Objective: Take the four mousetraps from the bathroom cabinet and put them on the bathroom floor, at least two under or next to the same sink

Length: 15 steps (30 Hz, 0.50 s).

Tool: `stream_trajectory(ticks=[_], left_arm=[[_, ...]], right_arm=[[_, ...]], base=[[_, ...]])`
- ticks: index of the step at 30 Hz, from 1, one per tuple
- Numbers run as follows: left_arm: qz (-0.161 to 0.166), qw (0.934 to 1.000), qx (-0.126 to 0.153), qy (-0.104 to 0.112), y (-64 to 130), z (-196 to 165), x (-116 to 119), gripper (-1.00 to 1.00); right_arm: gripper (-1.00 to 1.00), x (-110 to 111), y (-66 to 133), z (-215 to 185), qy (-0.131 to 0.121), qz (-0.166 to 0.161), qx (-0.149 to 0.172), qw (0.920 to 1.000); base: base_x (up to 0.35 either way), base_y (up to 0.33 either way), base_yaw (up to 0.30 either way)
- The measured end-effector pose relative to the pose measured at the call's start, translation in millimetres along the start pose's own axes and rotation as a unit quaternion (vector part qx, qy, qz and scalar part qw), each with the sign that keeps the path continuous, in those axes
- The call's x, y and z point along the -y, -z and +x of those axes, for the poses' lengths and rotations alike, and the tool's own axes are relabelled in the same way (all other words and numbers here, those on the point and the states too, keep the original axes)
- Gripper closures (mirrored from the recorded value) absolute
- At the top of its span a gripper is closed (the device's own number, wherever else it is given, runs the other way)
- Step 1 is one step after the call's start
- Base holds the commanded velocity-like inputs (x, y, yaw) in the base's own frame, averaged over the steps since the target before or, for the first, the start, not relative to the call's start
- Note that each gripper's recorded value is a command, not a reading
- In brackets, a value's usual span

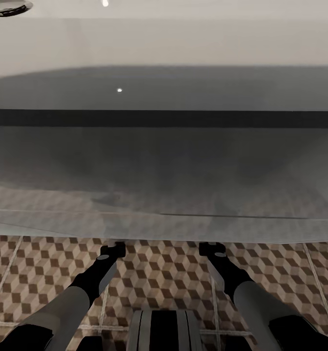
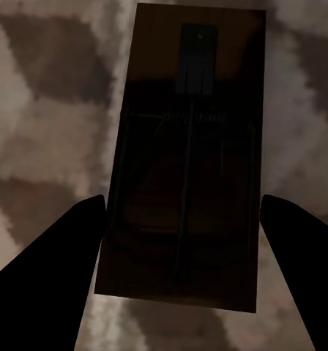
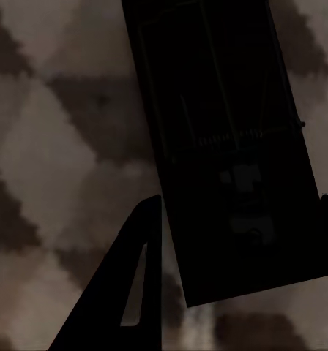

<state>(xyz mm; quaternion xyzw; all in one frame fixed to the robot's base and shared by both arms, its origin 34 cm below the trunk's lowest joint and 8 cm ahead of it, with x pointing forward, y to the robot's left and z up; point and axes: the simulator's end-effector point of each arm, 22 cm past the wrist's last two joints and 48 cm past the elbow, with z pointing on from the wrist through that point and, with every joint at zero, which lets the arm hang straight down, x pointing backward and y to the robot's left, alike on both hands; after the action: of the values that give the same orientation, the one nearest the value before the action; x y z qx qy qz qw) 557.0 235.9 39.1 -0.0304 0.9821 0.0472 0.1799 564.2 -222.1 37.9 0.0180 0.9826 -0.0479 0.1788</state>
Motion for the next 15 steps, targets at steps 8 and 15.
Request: stream_trajectory(ticks=[8,15], left_arm=[[0.0,1.0,0.0,0.001,0.0,0,0,1.0],[0.0,1.0,0.0,0.001,0.1,0,0,1.0]], right_arm=[[1.0,-1,-0.6,19,0.004,-0.008,-0.018,0.9998],[1.0,-4,-0.6,23,0.006,-0.018,-0.022,0.9996]], base=[[0.0,0.0,0.0],[0.0,0.0,0.0]])
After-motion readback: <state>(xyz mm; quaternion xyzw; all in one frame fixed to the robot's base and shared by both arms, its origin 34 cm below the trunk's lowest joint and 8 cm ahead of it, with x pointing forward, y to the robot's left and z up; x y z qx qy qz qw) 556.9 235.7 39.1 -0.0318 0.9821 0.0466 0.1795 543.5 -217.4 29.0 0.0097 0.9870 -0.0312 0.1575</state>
